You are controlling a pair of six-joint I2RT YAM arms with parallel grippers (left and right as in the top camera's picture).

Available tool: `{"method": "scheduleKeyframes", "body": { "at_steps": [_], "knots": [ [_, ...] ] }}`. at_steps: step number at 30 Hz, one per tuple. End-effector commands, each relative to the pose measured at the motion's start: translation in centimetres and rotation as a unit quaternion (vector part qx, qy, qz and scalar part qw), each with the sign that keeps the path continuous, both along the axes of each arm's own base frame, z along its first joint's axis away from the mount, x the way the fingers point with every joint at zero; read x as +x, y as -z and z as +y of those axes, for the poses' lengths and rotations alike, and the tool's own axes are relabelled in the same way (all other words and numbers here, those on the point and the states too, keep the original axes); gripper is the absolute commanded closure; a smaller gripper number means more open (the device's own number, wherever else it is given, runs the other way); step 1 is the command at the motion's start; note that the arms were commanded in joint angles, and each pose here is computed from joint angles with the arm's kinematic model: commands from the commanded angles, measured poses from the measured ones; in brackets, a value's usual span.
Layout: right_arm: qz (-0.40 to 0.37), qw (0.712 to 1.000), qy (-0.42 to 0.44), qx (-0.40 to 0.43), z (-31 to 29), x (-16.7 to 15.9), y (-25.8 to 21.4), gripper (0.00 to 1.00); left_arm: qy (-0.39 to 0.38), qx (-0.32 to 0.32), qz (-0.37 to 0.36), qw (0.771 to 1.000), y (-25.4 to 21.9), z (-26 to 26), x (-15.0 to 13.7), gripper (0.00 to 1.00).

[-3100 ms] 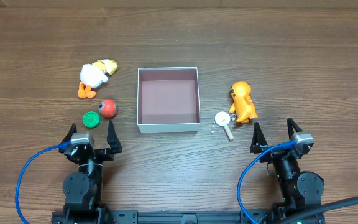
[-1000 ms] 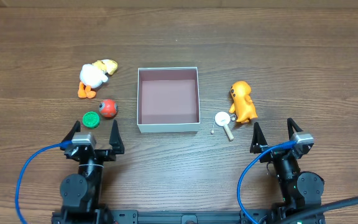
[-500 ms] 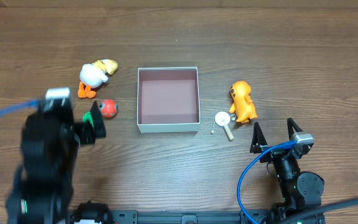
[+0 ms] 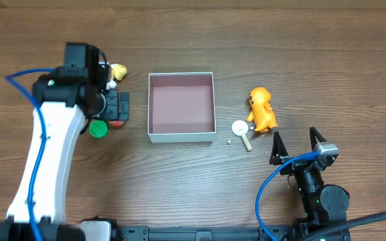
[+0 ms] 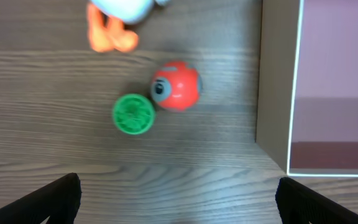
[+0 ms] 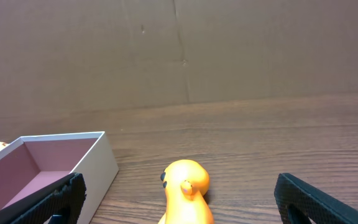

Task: Pack container
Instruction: 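Move the left gripper down over the green spiky toy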

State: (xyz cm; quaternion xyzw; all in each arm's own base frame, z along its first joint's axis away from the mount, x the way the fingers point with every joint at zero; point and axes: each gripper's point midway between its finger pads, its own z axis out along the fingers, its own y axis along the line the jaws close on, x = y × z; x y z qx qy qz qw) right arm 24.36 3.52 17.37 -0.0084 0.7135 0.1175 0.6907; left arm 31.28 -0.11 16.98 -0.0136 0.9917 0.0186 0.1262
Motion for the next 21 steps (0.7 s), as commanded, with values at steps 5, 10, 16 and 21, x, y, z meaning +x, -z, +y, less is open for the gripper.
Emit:
{"method": "scheduleKeyframes", "body": {
  "at_steps": [5, 10, 16, 21],
  "knots": [
    [-0.003, 1.000, -0.001, -0.001, 0.0, 0.0, 0.1, 0.00, -0.081, 0.026, 0.060, 0.995, 3.7, 1.7, 1.0, 0.00],
    [-0.003, 1.000, -0.001, -0.001, 0.0, 0.0, 0.1, 0.00, -0.136, 0.038, 0.074, 0.987, 4.5, 3.0, 0.7, 0.00],
    [-0.003, 1.000, -0.001, -0.001, 0.0, 0.0, 0.1, 0.00, -0.221, 0.023, 0.086, 0.971, 5.0, 6.3, -0.5, 0.00],
    [-0.003, 1.000, -0.001, -0.001, 0.0, 0.0, 0.1, 0.00, -0.255, -0.047, 0.097, 0.961, 7.3, 6.7, -1.2, 0.00]
  ]
}}
